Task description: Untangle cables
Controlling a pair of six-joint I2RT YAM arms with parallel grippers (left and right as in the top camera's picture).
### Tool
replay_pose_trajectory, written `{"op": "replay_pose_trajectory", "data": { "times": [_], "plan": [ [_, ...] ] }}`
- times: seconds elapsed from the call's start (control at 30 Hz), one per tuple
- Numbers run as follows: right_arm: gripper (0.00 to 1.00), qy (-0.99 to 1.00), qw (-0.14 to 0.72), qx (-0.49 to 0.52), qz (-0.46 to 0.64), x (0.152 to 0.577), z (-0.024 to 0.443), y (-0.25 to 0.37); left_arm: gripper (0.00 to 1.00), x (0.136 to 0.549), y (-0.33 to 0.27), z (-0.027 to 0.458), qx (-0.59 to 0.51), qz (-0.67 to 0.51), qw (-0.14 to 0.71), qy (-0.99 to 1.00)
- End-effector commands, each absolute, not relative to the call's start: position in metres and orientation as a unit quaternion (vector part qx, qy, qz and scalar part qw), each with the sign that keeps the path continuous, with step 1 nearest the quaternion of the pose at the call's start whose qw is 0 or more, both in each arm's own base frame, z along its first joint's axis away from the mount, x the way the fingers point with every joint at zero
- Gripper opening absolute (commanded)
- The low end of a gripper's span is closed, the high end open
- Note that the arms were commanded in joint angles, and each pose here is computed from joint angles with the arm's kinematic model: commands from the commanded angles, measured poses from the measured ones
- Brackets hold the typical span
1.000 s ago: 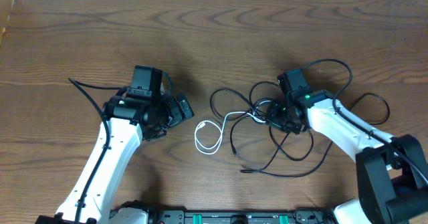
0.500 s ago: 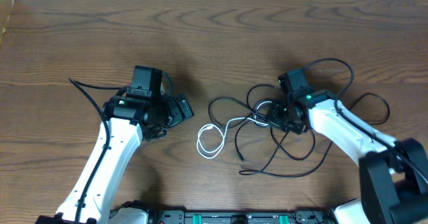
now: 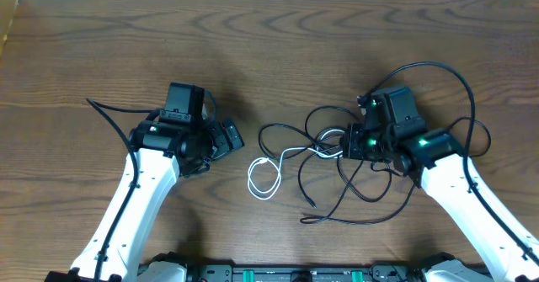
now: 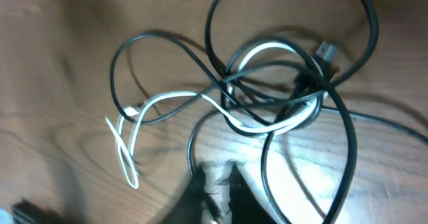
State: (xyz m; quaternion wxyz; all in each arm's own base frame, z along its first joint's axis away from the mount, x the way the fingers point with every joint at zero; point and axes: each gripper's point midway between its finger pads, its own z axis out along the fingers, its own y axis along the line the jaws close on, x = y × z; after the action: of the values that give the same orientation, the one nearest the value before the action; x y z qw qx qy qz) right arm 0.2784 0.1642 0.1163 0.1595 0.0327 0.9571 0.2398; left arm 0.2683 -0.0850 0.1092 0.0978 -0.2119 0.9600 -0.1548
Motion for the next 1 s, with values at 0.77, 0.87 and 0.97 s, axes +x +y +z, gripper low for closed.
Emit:
{"op": "replay_pose_trajectory", "data": {
  "times": [0.77, 0.87, 0.97],
  "plan": [
    [0.29, 0.949, 0.032, 0.266, 0.165, 0.283, 0.011, 0.152, 0.99, 0.27, -0.083, 0.109, -0.215, -0.149, 0.099, 0.96],
    [0.33, 0.946, 0.038, 0.279, 0.162, 0.287, 0.008, 0.151, 0.99, 0.27, -0.083, 0.109, -0.215, -0.149, 0.099, 0.96],
    [0.33, 0.941, 0.042, 0.297, 0.156, 0.289, 0.008, 0.148, 0.99, 0.27, -0.083, 0.109, -0.215, -0.149, 0.099, 0.96]
  ]
}}
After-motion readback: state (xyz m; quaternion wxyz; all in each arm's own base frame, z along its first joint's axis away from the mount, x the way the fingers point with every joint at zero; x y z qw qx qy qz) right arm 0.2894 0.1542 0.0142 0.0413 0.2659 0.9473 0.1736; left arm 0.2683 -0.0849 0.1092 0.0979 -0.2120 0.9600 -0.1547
